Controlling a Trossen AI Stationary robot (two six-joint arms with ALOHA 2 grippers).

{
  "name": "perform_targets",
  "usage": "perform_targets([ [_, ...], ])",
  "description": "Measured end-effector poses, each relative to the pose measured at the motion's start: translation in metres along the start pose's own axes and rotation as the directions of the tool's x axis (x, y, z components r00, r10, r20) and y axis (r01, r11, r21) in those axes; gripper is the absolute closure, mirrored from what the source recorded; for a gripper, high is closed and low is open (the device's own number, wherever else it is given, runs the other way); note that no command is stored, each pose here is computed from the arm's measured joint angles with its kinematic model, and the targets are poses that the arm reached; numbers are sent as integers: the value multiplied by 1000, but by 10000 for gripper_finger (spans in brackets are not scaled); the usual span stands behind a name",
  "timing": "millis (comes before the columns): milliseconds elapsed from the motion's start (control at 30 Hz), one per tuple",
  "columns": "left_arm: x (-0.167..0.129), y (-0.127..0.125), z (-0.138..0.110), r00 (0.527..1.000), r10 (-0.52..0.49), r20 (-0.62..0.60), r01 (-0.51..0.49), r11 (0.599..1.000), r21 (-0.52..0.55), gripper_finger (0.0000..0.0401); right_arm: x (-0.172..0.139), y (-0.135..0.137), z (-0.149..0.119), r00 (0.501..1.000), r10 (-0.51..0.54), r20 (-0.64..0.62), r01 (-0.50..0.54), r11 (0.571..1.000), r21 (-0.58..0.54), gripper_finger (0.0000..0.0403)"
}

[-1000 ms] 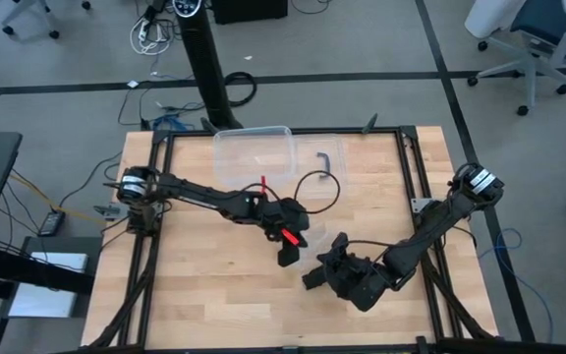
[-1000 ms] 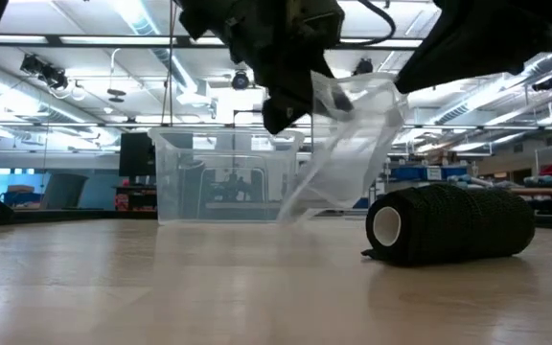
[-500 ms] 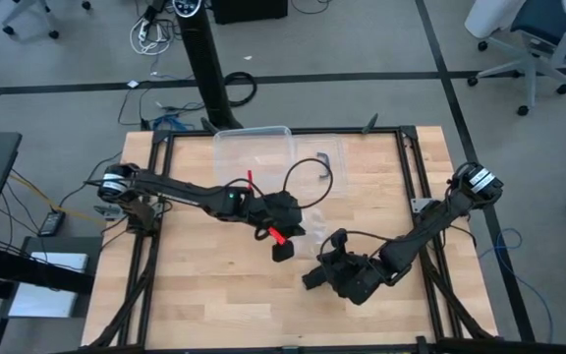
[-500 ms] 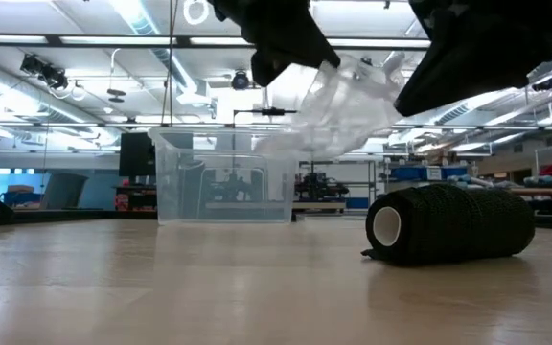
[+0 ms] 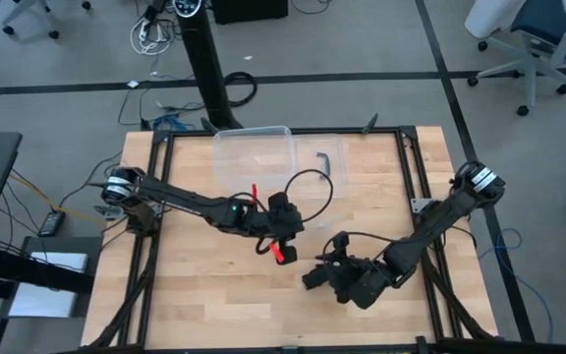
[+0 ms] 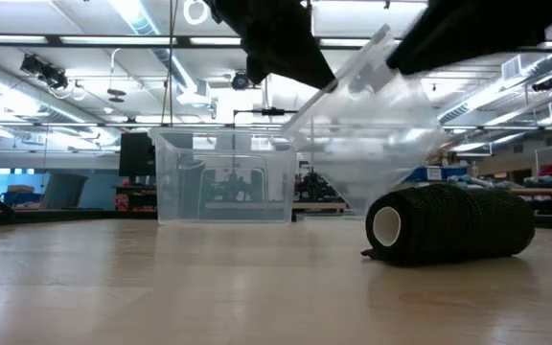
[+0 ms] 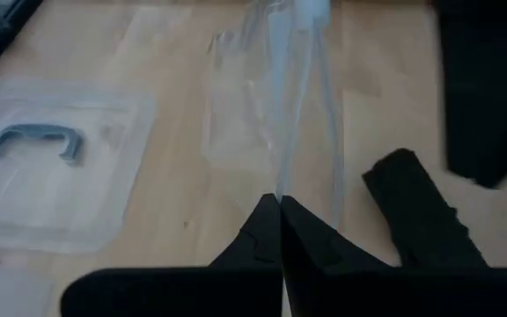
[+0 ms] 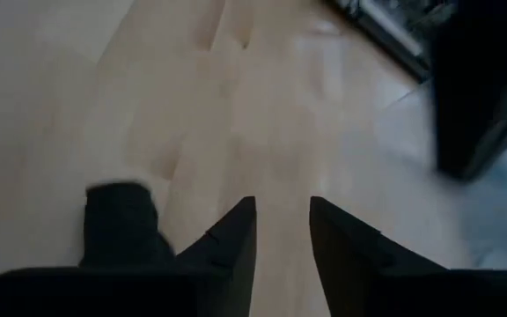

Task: Roll bandage
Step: Open the transparent zip bag

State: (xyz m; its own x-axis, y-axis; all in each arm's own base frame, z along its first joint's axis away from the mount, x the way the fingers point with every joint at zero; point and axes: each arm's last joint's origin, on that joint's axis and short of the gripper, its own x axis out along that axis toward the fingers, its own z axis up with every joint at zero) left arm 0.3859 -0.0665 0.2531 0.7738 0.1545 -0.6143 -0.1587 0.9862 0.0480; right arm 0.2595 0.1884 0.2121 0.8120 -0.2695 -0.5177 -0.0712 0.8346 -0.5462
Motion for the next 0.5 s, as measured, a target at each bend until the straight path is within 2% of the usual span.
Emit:
perform_targets([
  [100, 8, -4, -5, 1000, 16, -13, -16, 1000, 10, 401, -7, -8, 14, 997, -64, 39, 63, 998, 14, 313],
  [267, 19, -9, -9, 1000, 14, -7, -14, 1000, 12, 401, 3, -27, 25, 993, -114, 28, 113, 993, 35, 391],
  [500, 17, -16, -9, 999, 35, 23, -36, 999, 21, 401, 20, -45, 14, 991, -114, -75, 122, 985, 122, 400],
])
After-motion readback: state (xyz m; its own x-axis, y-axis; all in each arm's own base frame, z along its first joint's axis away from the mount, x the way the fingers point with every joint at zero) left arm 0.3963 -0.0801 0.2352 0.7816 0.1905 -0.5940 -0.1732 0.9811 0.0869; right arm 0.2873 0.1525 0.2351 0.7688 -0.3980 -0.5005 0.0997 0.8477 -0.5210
